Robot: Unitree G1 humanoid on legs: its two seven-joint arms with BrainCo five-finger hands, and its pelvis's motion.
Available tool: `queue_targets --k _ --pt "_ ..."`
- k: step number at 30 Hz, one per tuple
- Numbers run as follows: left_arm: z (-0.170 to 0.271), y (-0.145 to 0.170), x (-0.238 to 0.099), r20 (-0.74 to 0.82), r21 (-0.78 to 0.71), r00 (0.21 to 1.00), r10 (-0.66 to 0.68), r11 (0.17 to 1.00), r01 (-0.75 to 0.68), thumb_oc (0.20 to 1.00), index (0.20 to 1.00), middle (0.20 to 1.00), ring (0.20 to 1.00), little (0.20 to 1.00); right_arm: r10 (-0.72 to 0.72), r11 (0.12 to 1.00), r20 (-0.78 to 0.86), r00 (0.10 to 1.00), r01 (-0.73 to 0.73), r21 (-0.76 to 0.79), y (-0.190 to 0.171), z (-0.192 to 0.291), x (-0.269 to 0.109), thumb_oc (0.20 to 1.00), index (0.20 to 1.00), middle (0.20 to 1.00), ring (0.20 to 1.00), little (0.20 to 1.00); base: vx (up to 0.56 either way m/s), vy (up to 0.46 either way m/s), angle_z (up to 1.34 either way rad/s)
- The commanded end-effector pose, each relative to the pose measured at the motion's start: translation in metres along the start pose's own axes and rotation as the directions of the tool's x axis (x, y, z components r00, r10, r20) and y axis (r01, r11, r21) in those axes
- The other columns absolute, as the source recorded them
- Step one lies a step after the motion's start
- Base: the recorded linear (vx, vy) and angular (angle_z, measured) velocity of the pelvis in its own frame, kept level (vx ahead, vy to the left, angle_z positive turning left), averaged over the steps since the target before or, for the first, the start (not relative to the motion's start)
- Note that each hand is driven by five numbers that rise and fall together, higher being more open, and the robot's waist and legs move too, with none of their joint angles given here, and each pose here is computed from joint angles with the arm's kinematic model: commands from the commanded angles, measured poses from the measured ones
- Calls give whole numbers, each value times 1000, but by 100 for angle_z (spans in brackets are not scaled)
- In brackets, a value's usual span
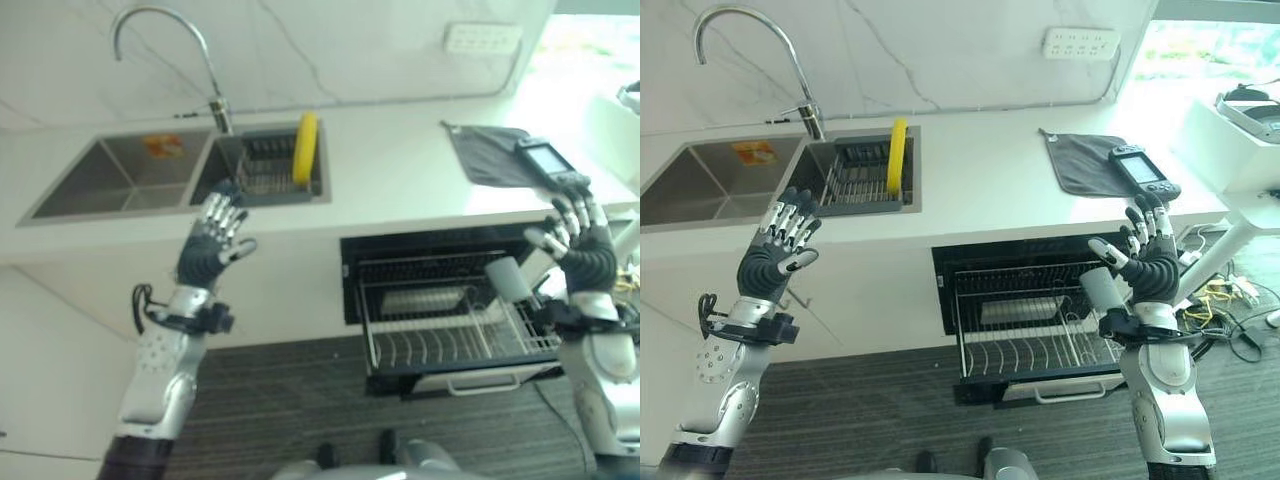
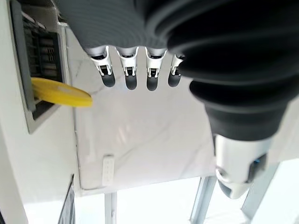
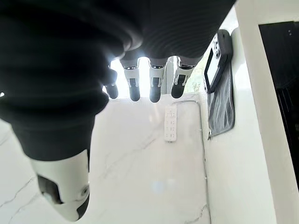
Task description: Place the dishes in the dishwasher.
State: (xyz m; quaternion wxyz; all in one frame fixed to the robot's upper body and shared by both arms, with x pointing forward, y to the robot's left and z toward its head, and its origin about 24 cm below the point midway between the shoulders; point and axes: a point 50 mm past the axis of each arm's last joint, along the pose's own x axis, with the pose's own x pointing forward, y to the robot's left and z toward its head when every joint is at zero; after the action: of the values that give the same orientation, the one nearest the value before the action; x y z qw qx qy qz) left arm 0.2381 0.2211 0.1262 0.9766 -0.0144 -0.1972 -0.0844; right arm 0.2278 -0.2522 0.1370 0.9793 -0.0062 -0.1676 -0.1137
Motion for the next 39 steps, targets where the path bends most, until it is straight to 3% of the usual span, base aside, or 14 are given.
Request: queue_targets --k 1,5,20,39 --pt "23 -9 14 121 12 990 -71 997 70 1000 1000 1000 1000 1000 -14 998 128 992 6 58 5 20 13 1000 1000 1000 1000 1000 -52 -91 4" --pt "29 -19 19 168 11 982 -88 996 87 1000 1000 1000 1000 1000 14 1000 158 987 -14 -1 1 31 21 1000 1000 1000 1000 1000 -104 -32 36" --pt "24 -3 4 189 -50 982 -23 998 33 1000 1000 1000 1000 1000 63 997 172 983 -53 -61 -7 37 27 1000 1000 1000 1000 1000 157 269 -13" --pt "28 -17 25 130 -34 982 -139 989 145 1000 1000 1000 1000 1000 -33 999 163 986 35 -5 -1 27 20 1000 1000 1000 1000 1000 179 358 1"
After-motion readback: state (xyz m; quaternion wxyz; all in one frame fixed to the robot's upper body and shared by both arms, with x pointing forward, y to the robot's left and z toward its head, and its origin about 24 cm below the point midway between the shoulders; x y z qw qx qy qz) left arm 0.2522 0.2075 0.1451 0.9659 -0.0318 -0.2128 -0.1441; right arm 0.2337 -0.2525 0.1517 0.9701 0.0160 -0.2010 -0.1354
